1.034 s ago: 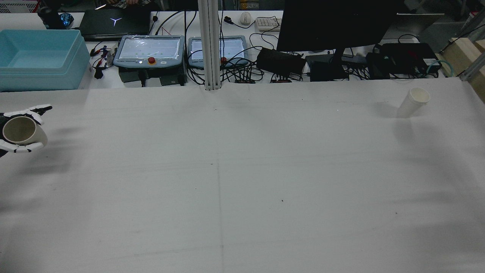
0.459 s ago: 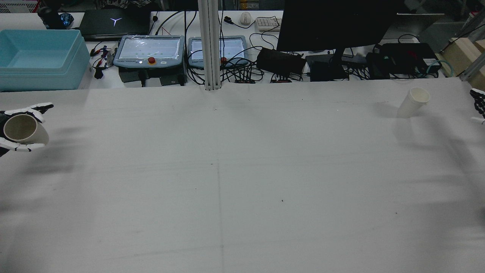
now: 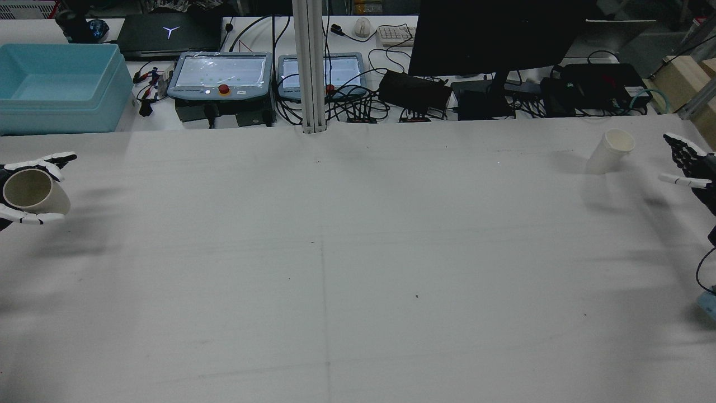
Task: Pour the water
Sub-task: 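Position the right hand beside the farther white paper cup, then close the right hand fingers around the farther white cup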
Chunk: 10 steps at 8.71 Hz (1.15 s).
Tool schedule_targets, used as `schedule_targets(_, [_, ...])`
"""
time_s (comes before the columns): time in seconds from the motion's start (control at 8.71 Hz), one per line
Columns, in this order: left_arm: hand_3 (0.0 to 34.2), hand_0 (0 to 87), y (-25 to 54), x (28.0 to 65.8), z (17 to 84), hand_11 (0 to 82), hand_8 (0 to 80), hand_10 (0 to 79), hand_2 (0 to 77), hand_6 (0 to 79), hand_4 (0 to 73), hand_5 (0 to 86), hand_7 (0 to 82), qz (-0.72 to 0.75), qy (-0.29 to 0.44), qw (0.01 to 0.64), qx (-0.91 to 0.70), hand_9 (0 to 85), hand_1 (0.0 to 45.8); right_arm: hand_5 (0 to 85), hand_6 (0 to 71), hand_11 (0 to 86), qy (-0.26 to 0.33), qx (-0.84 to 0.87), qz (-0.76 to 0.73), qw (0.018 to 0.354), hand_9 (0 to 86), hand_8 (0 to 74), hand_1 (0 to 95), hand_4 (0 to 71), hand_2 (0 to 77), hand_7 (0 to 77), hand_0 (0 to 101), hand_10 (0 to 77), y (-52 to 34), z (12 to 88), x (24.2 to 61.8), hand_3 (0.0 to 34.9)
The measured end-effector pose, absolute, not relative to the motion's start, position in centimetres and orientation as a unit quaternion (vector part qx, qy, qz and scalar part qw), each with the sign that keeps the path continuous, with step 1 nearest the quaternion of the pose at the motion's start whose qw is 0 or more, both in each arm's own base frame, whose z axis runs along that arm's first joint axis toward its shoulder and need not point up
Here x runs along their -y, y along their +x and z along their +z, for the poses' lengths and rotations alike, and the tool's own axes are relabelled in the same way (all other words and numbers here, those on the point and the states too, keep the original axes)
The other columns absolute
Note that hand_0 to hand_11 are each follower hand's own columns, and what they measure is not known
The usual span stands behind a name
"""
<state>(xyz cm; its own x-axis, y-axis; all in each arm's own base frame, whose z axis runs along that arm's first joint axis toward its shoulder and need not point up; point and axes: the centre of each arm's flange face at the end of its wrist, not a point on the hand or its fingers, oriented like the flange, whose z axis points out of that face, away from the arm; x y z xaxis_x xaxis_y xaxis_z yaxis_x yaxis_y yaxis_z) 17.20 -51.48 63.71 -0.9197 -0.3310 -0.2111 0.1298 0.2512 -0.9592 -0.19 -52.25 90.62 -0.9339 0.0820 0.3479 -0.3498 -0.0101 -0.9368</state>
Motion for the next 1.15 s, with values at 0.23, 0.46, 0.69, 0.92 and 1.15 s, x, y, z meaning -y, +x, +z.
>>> schedule_targets(0.23, [0.0,79.7,17.2,51.5,63.8,3.3,9.8,0.5,20.7,12.0,49.6,38.2,19.1,-0.609,-0.066,0.189,-0.768,6.0,27.8,15.8,4.4,1.6,0.103,0.685,0.704,0.154,0.5,1.1,21.3,2.7,10.9,8.2,51,0.5,-2.2,90.5,52.4,0.0])
schedule_targets(0.46, [0.0,79.8,17.2,51.5,63.8,3.3,9.8,1.1,20.7,11.4,49.1,38.2,19.1,-0.609,-0.066,0.189,-0.767,6.0,27.8,16.9,5.4,3.8,0.113,0.680,0.708,0.153,0.5,1.1,20.2,6.0,14.7,8.7,51,0.5,-3.6,90.7,52.5,0.0])
schedule_targets(0.69, [0.0,80.0,17.2,51.4,63.9,3.3,9.8,1.1,18.5,11.4,49.1,38.2,19.1,-0.610,-0.067,0.189,-0.767,6.0,27.3,18.0,7.1,3.8,0.124,0.668,0.718,0.154,2.2,1.1,21.8,9.3,16.4,10.9,52,2.2,-4.2,91.7,52.5,0.0])
schedule_targets(0.92, [0.0,79.9,17.3,51.5,64.0,3.3,9.8,1.6,22.4,11.4,49.1,38.2,19.1,-0.611,-0.066,0.190,-0.766,6.0,27.3,21.3,9.3,7.1,0.129,0.661,0.722,0.156,4.4,2.7,22.4,13.1,18.5,15.3,53,2.7,-4.4,92.1,52.8,0.0])
schedule_targets(1.15, [0.0,80.0,17.3,51.5,64.1,3.3,9.8,1.1,22.9,11.4,49.1,38.2,19.1,-0.611,-0.066,0.190,-0.766,6.0,27.8,21.8,10.4,7.1,0.130,0.660,0.723,0.157,2.7,3.3,22.9,13.1,19.6,15.3,53,2.7,-5.1,91.0,54.4,0.0])
